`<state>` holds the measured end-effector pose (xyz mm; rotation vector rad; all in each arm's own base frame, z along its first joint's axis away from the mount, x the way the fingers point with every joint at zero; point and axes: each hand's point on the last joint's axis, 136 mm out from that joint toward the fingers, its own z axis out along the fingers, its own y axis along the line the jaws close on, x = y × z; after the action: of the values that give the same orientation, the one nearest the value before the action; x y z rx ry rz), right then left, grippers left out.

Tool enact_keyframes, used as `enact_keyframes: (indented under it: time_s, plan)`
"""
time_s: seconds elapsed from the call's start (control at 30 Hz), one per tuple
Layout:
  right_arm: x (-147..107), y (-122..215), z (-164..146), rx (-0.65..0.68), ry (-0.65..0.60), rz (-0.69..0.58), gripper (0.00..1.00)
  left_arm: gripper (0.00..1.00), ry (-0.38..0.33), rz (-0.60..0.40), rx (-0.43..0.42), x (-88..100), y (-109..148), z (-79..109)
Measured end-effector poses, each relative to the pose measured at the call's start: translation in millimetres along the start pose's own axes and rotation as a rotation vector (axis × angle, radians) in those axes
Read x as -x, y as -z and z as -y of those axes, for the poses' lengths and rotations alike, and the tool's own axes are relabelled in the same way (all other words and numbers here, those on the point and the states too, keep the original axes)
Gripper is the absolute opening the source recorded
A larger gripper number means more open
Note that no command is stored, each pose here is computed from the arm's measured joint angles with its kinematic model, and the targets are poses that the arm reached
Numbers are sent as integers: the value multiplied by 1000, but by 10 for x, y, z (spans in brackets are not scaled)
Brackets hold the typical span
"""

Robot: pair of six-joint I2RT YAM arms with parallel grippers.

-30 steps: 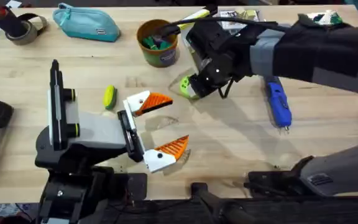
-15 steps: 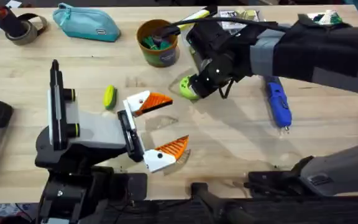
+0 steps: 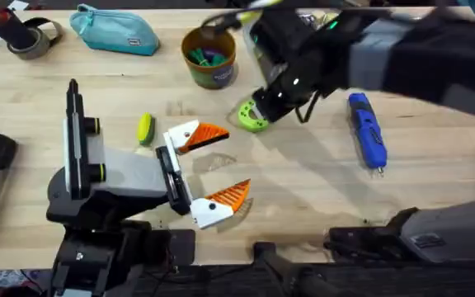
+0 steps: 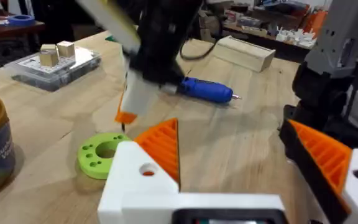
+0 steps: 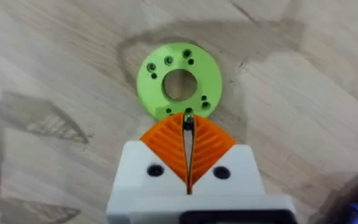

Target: Pick up the gripper from the table and insert it into the empty holder that is missing its gripper. Then pick up a screw, insert it into the mounting hole, and use the screwdriver to tighten it. Finally, clean up the table by picking up the vegetable and placing it into the bucket.

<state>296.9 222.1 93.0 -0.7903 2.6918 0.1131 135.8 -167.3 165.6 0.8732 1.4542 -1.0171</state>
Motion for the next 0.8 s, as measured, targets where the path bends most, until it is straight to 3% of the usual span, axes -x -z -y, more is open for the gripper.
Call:
enact_keyframes:
  time_s: [0.2, 0.47, 0.8]
  plan:
    - [212, 669, 14, 7, -4, 87, 6, 987, 0, 0, 0, 0, 0, 0]
    - [193, 1220, -10, 15, 9, 64, 6, 987, 0, 0, 0, 0, 0, -1]
    - [373, 1674, -498, 83, 130, 164, 6, 987, 0, 0, 0, 0, 0, -1]
